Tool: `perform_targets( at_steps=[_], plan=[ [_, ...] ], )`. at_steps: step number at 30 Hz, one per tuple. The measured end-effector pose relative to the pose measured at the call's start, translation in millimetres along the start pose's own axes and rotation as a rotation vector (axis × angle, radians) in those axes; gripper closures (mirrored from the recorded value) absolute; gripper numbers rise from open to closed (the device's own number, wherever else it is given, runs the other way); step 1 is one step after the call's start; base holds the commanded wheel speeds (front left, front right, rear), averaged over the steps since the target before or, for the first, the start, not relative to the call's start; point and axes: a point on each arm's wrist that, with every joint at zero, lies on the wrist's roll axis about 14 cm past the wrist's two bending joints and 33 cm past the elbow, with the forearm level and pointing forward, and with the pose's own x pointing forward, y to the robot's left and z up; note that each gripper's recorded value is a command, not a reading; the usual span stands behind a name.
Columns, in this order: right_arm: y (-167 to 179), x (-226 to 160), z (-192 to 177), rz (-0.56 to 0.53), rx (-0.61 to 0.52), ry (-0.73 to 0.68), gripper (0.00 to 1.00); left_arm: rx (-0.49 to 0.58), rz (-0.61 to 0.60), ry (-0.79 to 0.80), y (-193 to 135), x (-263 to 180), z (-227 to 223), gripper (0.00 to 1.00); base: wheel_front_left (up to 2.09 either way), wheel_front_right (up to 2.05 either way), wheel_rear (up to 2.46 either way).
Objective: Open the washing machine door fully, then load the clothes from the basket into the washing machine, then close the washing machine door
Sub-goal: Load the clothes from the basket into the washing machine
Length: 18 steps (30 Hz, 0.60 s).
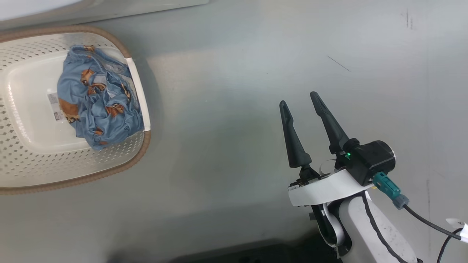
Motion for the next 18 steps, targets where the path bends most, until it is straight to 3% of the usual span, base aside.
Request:
perform_targets(
  at_steps=[18],
  plan=[
    [9, 3, 38, 0.028, -0.072, -0.102, 0.00, -0.075, 0.040, 0.023, -17, -42, 19, 0.00, 0.00, 0.00, 0.00]
  ],
)
